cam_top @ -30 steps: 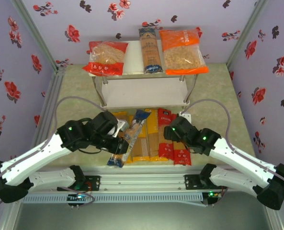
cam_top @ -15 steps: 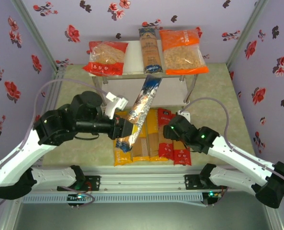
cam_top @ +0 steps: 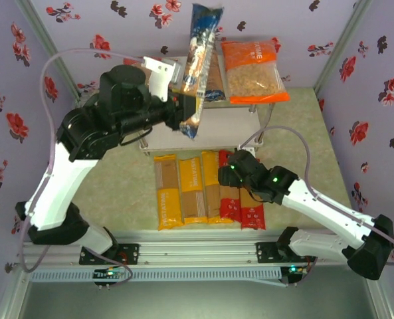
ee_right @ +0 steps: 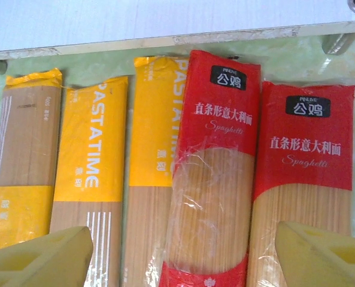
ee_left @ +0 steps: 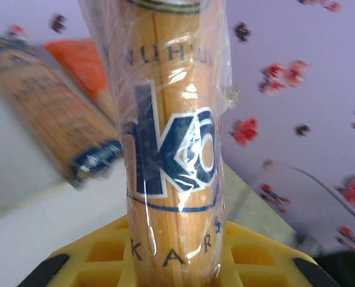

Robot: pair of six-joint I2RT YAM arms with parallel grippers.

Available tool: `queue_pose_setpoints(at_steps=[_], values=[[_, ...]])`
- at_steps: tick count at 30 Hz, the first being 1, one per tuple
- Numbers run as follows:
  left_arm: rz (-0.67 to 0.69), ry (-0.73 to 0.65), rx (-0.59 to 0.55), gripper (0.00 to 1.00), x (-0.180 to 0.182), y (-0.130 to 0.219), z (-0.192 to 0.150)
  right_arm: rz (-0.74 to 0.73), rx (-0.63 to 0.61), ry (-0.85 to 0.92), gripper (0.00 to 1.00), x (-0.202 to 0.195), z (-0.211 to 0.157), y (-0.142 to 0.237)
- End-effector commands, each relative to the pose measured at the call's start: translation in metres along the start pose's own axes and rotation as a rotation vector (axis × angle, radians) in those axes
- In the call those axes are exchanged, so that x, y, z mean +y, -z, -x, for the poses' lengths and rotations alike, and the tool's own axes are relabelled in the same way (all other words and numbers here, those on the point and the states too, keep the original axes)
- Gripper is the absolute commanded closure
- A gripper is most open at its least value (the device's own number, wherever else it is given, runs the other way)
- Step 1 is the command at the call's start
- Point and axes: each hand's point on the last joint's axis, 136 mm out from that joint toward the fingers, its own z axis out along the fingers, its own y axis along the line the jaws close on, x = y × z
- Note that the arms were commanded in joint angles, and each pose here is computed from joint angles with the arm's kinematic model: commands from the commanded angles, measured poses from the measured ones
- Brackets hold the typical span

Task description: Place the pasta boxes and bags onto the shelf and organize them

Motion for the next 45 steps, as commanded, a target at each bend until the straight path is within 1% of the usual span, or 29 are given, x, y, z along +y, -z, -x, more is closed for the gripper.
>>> queue_pose_setpoints(at_steps=[1,4,7,14,24,33,34,39,43,44,45], values=[[0.134,-0.023,-0.155,1.00,0.030,-0.002,0.042,0.020,-0.020,0.018,0.19,0.006,0.012,0.005],[0.201,0.001,-0.162,1.00,0.050,-0.022,0.044,0.022,-0.022,0.024,0.19,0.007,0.014,0.007],[0.249,0.016,-0.193,1.00,0.065,-0.036,0.049,0.023,-0.022,0.028,0.19,0.007,0.016,0.007],[0.314,0.038,-0.251,1.00,0.085,-0.060,0.060,0.023,-0.017,0.020,0.19,0.003,0.019,0.004],[0.371,0.062,-0.246,1.00,0.114,-0.095,0.060,0.016,0.014,0.021,0.19,-0.003,0.020,-0.006],[0.427,0.073,-0.209,1.00,0.136,-0.110,0.050,0.007,0.026,0.010,0.19,-0.010,0.019,-0.012],[0.432,0.075,-0.204,0.99,0.137,-0.112,0.048,0.004,0.030,0.009,0.19,-0.011,0.018,-0.013],[0.449,0.093,-0.176,0.82,0.146,-0.119,0.039,0.007,0.035,0.004,0.19,-0.010,0.018,-0.015],[0.450,0.100,-0.158,0.77,0.148,-0.127,0.032,0.003,0.037,0.004,0.19,-0.011,0.018,-0.016],[0.453,0.103,-0.157,0.74,0.149,-0.127,0.032,0.002,0.037,0.002,0.19,-0.011,0.018,-0.016],[0.455,0.108,-0.153,0.66,0.150,-0.129,0.030,0.001,0.037,0.002,0.19,-0.012,0.018,-0.016]])
